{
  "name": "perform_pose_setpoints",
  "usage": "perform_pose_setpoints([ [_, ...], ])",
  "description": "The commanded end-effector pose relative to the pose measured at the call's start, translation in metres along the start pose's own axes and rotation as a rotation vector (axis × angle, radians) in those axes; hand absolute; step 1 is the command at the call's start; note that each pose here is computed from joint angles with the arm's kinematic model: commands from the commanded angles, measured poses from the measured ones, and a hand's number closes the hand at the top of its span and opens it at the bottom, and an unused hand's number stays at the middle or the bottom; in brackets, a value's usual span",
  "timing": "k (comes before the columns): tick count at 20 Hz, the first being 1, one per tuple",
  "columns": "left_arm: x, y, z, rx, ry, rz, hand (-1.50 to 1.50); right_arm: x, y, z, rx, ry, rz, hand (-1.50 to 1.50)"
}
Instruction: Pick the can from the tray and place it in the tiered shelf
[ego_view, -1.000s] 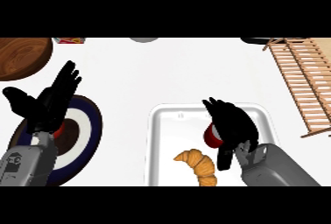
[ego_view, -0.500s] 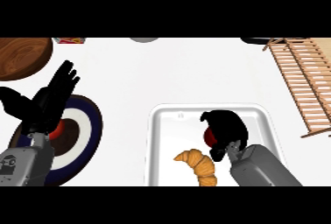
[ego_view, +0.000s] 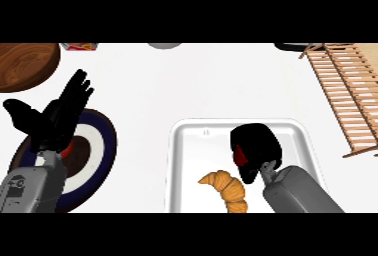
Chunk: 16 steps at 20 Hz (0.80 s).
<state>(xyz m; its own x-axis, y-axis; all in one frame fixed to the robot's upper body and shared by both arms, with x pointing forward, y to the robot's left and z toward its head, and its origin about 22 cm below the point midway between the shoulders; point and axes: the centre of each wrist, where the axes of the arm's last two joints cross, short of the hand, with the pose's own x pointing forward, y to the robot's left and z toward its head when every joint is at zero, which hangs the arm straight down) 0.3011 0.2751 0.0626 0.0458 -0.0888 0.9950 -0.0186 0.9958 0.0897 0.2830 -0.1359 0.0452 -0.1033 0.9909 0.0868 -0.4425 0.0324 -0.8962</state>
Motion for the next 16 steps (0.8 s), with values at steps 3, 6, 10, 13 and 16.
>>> perform_pose_setpoints([
  [3,0.011,-0.011,0.001,-0.019,-0.011,0.004,0.00,0.048,0.015,-0.025,-0.067,0.087,-0.106,1.50],
  [6,0.005,-0.001,-0.007,-0.029,-0.021,0.004,0.00,0.078,0.003,-0.035,-0.098,0.200,-0.187,1.50],
  [10,0.013,0.004,-0.006,-0.041,0.001,-0.002,0.00,0.096,-0.018,-0.037,-0.203,0.167,-0.287,1.50],
  [13,-0.001,-0.006,-0.001,-0.031,-0.001,-0.004,0.00,0.097,-0.048,-0.016,-0.370,0.105,-0.485,1.50],
  [16,-0.002,-0.012,0.001,-0.018,0.002,0.014,0.00,0.110,-0.086,0.005,-0.556,0.079,-0.625,1.50],
])
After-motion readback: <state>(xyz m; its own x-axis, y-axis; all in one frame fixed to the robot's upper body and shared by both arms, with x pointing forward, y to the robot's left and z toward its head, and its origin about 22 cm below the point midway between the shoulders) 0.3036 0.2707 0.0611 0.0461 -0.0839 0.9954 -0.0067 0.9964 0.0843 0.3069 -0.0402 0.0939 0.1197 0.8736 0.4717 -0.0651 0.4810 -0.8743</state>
